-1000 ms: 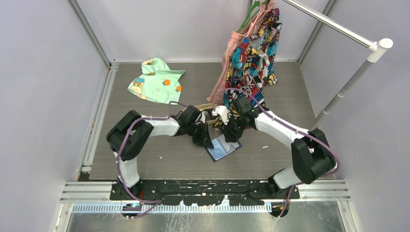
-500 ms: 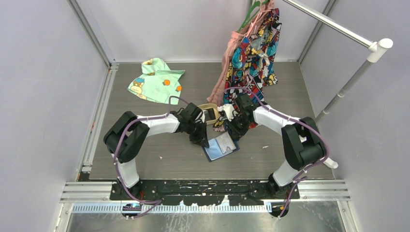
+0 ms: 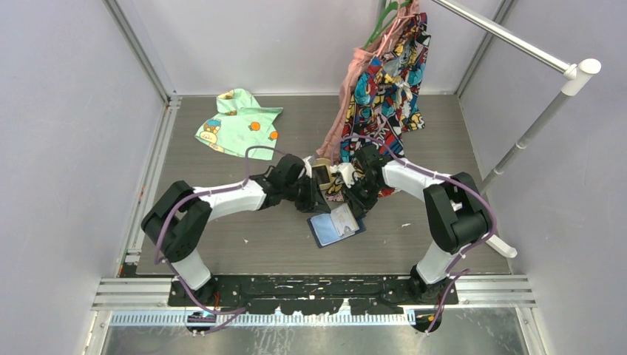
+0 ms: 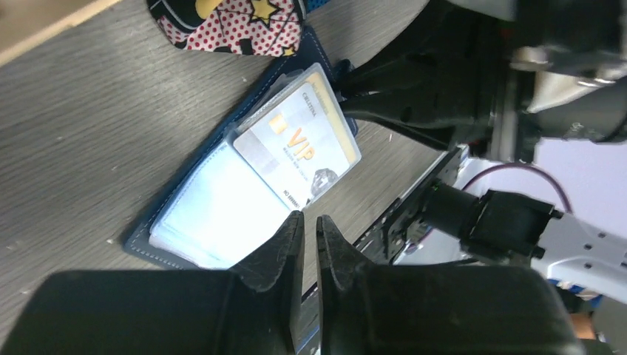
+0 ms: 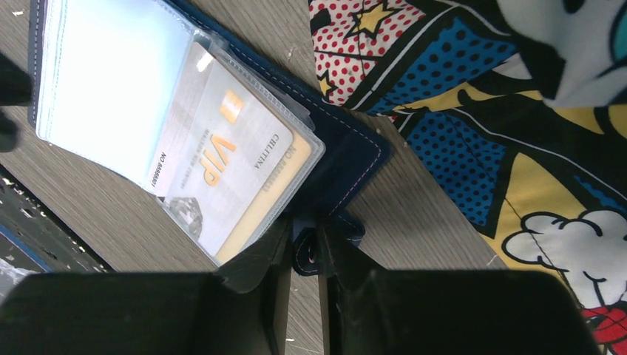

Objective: Put the credit cards into the card holder
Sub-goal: Insert the credit card into the card holder.

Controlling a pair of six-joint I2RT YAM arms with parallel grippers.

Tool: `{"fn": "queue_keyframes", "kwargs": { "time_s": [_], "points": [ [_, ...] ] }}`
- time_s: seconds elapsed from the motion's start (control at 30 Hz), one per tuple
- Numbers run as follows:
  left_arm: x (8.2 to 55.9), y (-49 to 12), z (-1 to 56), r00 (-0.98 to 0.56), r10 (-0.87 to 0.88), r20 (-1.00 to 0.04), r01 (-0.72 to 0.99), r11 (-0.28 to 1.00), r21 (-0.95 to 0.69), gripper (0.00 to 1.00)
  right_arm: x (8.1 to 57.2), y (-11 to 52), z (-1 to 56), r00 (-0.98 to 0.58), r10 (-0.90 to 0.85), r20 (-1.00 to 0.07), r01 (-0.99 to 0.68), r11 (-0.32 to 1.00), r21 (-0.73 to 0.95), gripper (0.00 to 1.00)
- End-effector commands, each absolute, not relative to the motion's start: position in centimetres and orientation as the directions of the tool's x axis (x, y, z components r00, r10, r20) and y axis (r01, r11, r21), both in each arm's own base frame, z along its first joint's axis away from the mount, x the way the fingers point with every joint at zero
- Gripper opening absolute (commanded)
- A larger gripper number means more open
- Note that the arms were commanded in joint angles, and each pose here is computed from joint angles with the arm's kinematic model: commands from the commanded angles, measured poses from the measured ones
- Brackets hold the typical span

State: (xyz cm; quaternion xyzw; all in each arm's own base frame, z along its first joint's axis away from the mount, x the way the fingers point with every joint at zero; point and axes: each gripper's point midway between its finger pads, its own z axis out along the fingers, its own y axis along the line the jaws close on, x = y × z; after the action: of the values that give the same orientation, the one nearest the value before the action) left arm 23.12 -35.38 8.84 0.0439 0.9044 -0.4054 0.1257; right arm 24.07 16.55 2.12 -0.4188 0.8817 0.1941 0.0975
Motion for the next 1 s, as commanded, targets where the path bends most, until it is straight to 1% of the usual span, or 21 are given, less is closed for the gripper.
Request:
{"fn": "queue_keyframes", "kwargs": {
  "time_s": [0.0,0.1,0.17,0.27,0.43,0.57,0.63,0.7,0.83,0.97],
  "points": [
    [23.2,-37.4,8.4,-0.976,-0.134,-0.171,0.063,0.578,-0.814,0.12,23.6,16.9,2.3,-0.652,-0.692,-0.310,-0.758,0.581,0.296,0.23],
    [22.9,-37.6,7.4,-0.976,-0.172,-0.135,0.008,0.590,-0.807,0.12,23.6,17.1,2.0,-0.671,-0.680,-0.295,-0.740,0.596,0.312,0.22],
    [22.9,-37.5,7.1,-0.969,-0.208,-0.133,-0.018,0.600,-0.800,0.14,23.6,17.0,1.8,-0.681,-0.676,-0.281,-0.731,0.608,0.309,0.22],
    [22.1,-38.1,6.2,-0.969,-0.231,-0.094,-0.063,0.591,-0.804,0.16,23.9,16.6,1.6,-0.689,-0.675,-0.263,-0.724,0.626,0.290,0.22],
    [21.5,-38.6,4.4,-0.959,-0.282,-0.035,-0.145,0.590,-0.794,0.19,23.9,16.4,2.0,-0.690,-0.670,-0.275,-0.724,0.627,0.289,0.22],
    [21.3,-37.8,3.1,-0.945,-0.326,-0.011,-0.208,0.629,-0.749,0.22,23.9,16.4,2.1,-0.691,-0.666,-0.280,-0.722,0.626,0.293,0.23],
    [21.1,-37.1,2.5,-0.937,-0.348,-0.010,-0.236,0.656,-0.717,0.26,23.9,16.4,2.1,-0.691,-0.667,-0.280,-0.723,0.625,0.294,0.23],
    [21.2,-36.8,2.4,-0.933,-0.360,-0.016,-0.245,0.666,-0.705,0.29,23.9,16.4,2.1,-0.692,-0.666,-0.279,-0.721,0.626,0.297,0.23],
    [21.6,-37.8,2.5,-0.936,-0.353,-0.016,-0.231,0.646,-0.727,0.30,23.8,16.5,1.9,-0.695,-0.667,-0.270,-0.719,0.625,0.304,0.23],
    [22.2,-39.2,2.7,-0.940,-0.339,-0.020,-0.206,0.615,-0.761,0.26,23.7,16.5,1.8,-0.695,-0.668,-0.264,-0.717,0.624,0.310,0.22]
  ]
}}
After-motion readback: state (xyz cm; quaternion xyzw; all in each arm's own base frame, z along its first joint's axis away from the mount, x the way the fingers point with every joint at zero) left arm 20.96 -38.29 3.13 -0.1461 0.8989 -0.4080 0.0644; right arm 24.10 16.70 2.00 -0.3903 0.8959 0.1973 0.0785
